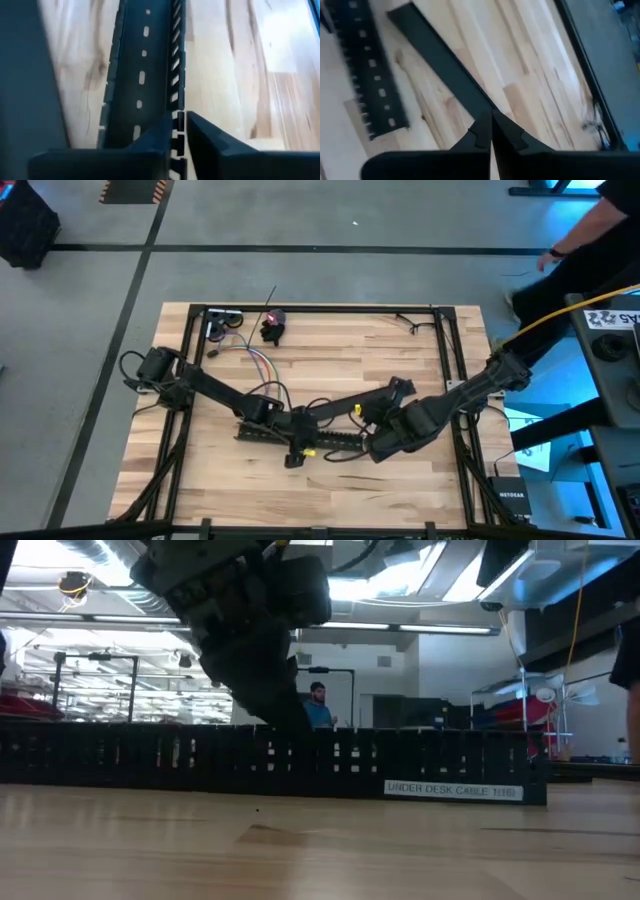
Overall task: Ziptie cables
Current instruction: Adjust the black cable duct, then put the cable wires into the black cable duct
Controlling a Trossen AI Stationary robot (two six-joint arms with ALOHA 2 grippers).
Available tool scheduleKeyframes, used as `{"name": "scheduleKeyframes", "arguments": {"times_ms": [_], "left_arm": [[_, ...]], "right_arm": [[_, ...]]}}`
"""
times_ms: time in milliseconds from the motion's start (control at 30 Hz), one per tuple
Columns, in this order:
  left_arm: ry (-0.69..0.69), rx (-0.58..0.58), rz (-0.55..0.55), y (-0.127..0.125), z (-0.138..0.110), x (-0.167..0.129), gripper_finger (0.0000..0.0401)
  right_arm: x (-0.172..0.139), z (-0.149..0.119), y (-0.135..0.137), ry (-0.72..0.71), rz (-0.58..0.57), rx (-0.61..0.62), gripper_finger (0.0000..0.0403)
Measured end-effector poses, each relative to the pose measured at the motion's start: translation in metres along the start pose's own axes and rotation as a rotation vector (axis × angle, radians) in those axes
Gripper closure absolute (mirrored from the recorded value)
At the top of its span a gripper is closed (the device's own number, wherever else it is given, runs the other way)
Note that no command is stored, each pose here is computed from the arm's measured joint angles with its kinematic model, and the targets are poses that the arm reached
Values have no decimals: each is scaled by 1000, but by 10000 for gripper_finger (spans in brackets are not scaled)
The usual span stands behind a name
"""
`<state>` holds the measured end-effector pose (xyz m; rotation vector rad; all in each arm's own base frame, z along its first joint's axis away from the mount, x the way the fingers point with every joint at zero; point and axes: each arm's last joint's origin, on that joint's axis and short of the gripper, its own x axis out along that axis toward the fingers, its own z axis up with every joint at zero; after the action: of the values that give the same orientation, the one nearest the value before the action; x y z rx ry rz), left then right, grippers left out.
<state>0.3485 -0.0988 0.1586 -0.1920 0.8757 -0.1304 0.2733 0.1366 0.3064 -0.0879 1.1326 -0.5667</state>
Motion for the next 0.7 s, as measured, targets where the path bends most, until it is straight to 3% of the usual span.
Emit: {"name": "scheduleKeyframes", "arguments": {"times_ms": [167, 300, 500, 700], "left_arm": [[32, -76, -52, 4, 6, -3, 272], [91, -85, -13, 9, 28, -25, 228], [117, -104, 211, 17, 59, -84, 212], [193, -185, 441, 48, 51, -148, 227]], "right_arm": [[0, 6, 7, -59, 64, -112, 345], [-4, 12, 1, -107, 95, -181, 287], [1, 27, -18, -134, 90, -275, 215], [21, 48, -49, -59, 179, -219, 182]]}}
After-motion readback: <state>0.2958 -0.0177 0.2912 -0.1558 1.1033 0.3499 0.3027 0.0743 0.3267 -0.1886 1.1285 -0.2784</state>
